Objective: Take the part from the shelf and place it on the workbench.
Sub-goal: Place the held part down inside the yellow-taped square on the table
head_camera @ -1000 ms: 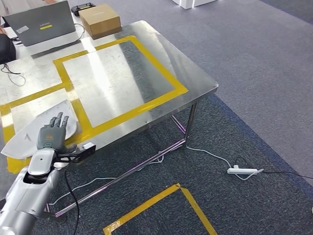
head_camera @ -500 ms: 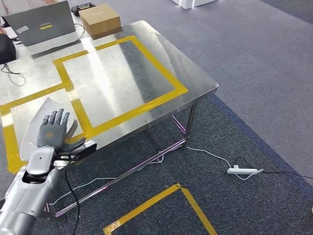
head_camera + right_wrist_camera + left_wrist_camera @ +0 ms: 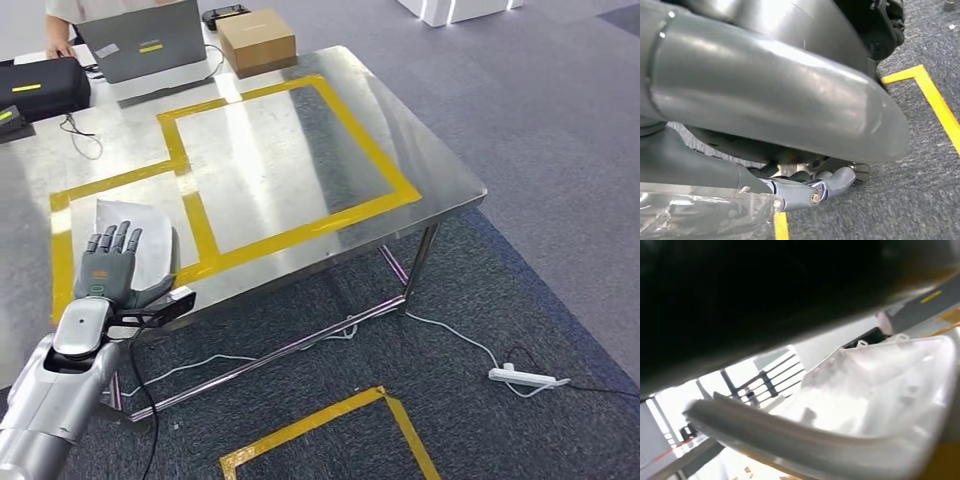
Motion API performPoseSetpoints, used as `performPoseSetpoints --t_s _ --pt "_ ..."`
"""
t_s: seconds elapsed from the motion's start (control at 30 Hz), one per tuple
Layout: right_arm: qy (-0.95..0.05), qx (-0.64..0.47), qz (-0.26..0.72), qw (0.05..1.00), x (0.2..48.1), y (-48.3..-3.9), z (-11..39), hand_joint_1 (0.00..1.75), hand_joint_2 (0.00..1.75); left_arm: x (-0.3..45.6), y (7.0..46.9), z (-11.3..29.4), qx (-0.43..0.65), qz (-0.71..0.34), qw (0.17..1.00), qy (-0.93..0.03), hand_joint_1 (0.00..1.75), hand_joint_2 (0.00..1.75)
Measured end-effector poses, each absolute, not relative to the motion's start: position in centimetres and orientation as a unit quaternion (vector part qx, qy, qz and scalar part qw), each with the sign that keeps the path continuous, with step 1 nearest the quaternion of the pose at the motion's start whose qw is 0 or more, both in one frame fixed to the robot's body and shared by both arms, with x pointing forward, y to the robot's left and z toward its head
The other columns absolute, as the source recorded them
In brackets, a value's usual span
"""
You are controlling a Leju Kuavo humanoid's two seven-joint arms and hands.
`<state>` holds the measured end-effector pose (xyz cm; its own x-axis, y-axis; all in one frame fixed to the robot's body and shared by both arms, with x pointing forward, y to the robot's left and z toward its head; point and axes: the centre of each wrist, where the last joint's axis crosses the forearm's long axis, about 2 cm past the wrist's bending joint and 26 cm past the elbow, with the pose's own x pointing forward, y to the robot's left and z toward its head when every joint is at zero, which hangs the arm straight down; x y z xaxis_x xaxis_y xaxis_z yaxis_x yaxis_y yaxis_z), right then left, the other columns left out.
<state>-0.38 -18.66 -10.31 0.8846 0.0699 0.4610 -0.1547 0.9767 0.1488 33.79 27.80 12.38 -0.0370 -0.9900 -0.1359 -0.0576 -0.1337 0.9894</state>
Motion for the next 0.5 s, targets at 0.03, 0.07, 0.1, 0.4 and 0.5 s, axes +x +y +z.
performPoseSetpoints --t_s 0.03,0.07,0.1,0.4,0.5 --pt "-0.233 0.092 0.058 0.966 -0.4 -18.6 -10.3 0.00 0.00 33.8 27.9 12.4 0.538 -0.527 0.441 -0.489 0.00 0.00" --pt "-0.233 0.092 0.058 0.966 -0.3 -18.6 -10.3 0.00 0.00 33.8 28.0 12.4 0.539 -0.524 0.441 -0.490 0.00 0.00" --pt "-0.234 0.093 0.058 0.966 -0.3 -18.6 -10.3 0.00 0.00 33.8 28.2 12.4 0.540 -0.521 0.443 -0.491 0.00 0.00" --pt "-0.230 0.093 0.058 0.967 -0.6 -18.7 -10.3 0.00 0.00 33.8 28.8 12.4 0.542 -0.509 0.449 -0.495 0.00 0.00" --pt "-0.229 0.093 0.058 0.967 -0.6 -18.7 -10.3 0.00 0.00 34.0 29.1 12.8 0.544 -0.488 0.455 -0.509 0.00 0.00"
